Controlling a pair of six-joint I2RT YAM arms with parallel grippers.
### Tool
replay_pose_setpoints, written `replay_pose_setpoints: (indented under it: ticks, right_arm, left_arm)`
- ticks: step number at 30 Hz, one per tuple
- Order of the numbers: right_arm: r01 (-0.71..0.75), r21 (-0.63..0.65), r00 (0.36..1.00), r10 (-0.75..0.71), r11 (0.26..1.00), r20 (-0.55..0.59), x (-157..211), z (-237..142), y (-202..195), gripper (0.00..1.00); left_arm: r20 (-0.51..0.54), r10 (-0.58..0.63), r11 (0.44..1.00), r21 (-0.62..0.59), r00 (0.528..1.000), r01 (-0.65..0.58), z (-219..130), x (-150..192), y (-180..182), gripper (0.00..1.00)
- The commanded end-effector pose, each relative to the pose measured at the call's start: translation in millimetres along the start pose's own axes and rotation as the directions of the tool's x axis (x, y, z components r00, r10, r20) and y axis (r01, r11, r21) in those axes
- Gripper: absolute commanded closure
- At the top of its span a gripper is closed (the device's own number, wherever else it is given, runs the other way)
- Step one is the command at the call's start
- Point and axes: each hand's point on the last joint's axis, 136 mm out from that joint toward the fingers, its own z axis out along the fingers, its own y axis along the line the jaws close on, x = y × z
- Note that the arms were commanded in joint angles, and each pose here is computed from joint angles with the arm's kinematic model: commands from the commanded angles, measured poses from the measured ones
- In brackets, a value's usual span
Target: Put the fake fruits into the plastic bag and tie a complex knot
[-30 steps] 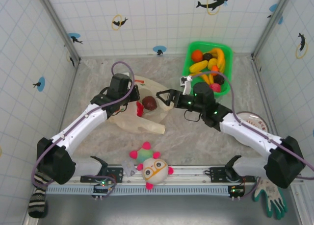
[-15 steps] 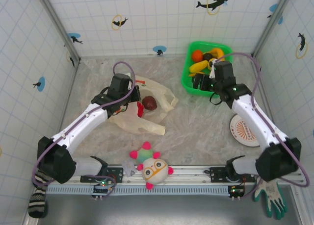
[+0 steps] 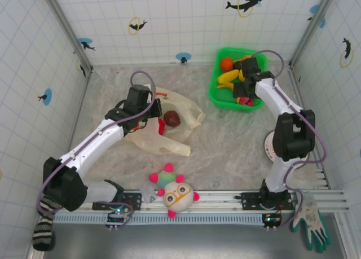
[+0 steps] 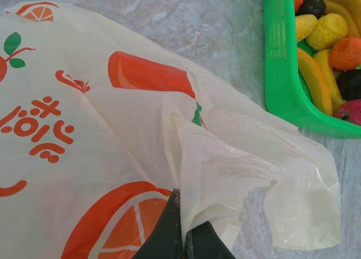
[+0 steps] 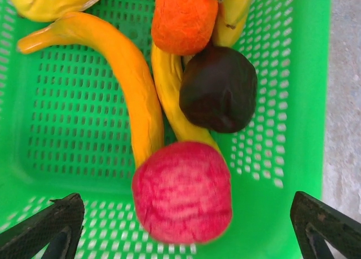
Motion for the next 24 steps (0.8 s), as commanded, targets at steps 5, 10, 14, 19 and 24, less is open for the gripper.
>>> replay_pose_setpoints:
  ticks: [5, 10, 14, 19, 24]
  right_arm:
    - [0.011, -0.013, 0.997, -0.012, 1.000, -0.077, 3, 26, 1, 0.09]
    - [0.004, -0.030, 0.993, -0.007, 1.000, -0.115, 12, 41, 5, 0.13]
    - [-0.002, -0.046, 0.989, -0.005, 0.999, -0.146, 21, 51, 9, 0.18]
    - [-0.006, -0.058, 0.985, -0.004, 0.998, -0.170, 28, 59, 13, 0.24]
    - [-0.013, -0.060, 0.987, 0.004, 0.998, -0.159, 24, 53, 12, 0.35]
  left_arm:
    - [0.026, 0.022, 0.999, 0.030, 0.999, -0.023, -4, -14, -9, 1.00]
    - [0.028, 0.020, 0.999, 0.028, 0.999, -0.021, -5, -15, -8, 1.00]
    - [0.025, 0.021, 0.999, 0.028, 0.999, -0.021, -5, -14, -8, 1.00]
    - [0.028, 0.021, 0.999, 0.026, 0.999, -0.022, -5, -15, -8, 1.00]
    - [0.028, 0.022, 0.999, 0.025, 0.999, -0.022, -5, -15, -8, 1.00]
